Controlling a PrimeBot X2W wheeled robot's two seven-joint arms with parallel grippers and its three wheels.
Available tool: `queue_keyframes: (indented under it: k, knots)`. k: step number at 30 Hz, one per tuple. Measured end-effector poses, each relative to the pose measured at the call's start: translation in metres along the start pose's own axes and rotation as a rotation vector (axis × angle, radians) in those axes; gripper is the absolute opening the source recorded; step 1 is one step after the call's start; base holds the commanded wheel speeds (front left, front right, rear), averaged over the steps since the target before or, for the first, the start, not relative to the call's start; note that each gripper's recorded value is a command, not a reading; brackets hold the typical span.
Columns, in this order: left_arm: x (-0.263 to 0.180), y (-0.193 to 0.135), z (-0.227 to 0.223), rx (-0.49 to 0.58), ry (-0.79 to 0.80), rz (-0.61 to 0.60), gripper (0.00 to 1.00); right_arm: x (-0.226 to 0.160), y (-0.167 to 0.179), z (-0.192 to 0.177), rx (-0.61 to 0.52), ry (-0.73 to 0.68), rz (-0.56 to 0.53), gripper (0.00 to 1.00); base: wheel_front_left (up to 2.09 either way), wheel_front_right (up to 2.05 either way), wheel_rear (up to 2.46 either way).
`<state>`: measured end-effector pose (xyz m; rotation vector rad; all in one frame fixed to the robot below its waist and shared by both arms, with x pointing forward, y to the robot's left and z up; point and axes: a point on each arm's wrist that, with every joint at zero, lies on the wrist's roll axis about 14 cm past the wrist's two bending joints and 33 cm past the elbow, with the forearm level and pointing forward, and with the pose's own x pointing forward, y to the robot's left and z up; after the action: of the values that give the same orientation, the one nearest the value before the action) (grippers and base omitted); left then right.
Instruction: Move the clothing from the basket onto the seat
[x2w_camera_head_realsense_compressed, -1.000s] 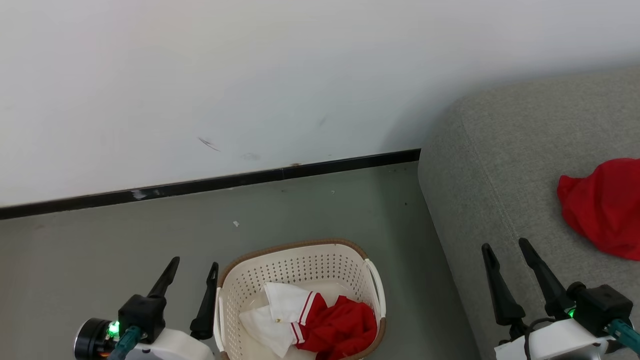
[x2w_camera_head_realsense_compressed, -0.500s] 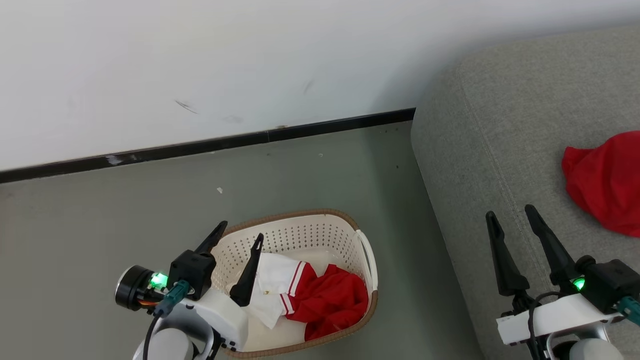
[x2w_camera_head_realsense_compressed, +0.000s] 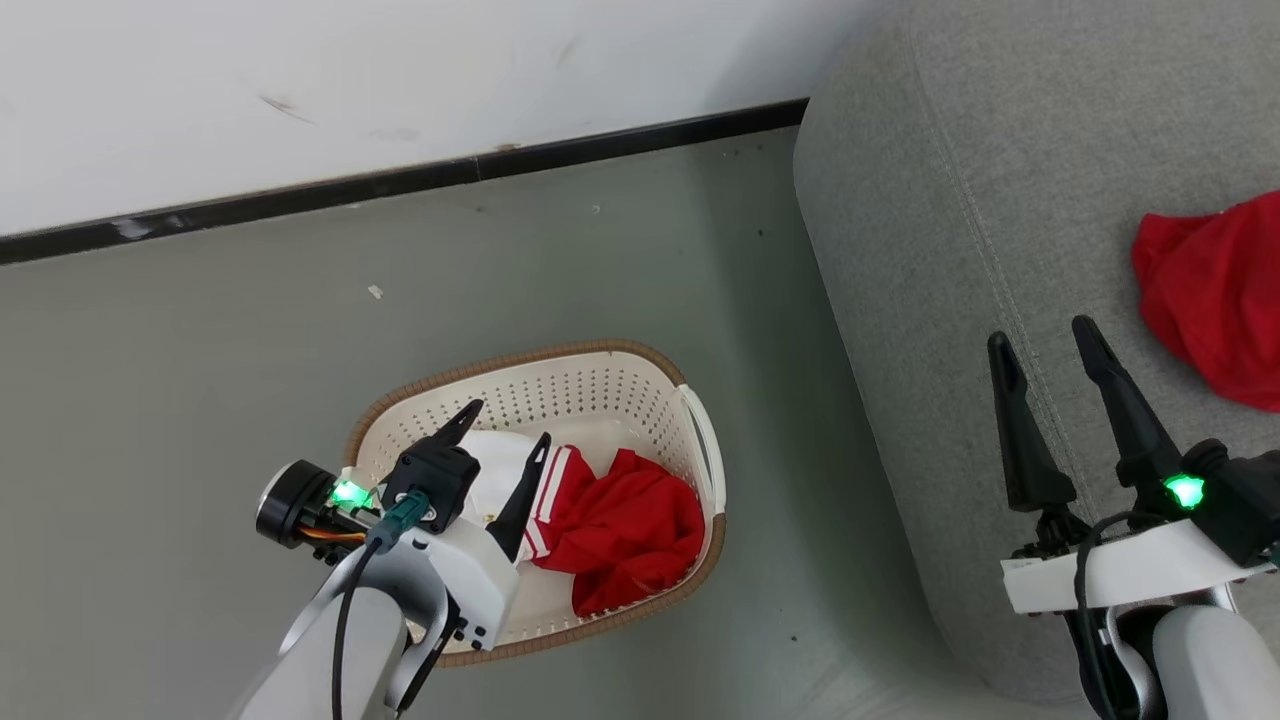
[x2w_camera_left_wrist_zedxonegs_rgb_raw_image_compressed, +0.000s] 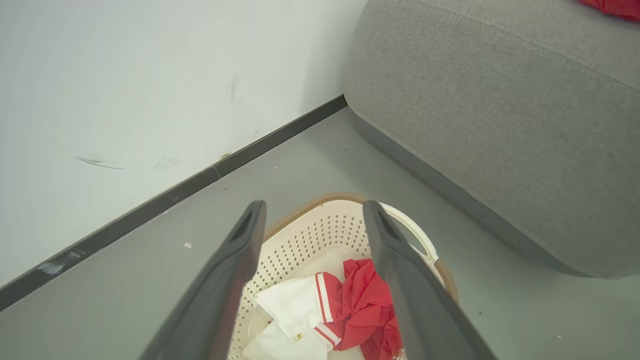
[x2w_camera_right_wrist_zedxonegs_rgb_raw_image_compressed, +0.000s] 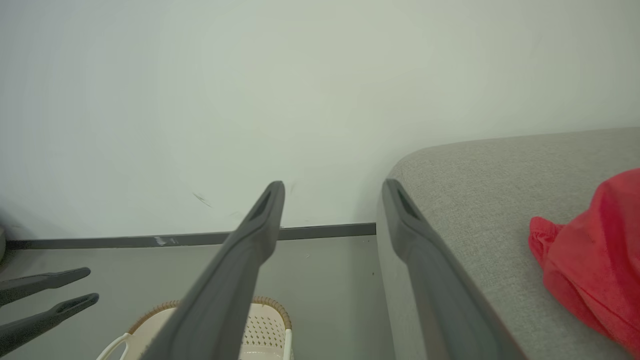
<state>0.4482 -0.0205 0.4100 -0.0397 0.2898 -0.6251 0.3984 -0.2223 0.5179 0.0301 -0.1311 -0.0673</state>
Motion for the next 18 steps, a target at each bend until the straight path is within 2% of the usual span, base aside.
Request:
queue_keyframes:
  k: [18]
  knots:
    - [0.059, -0.014, -0.08, 0.036, 0.191, -0.146, 1.0, 0.04, -0.026, -0.02, -0.034, 0.009, -0.06, 1.0, 0.0, 0.0, 0.0]
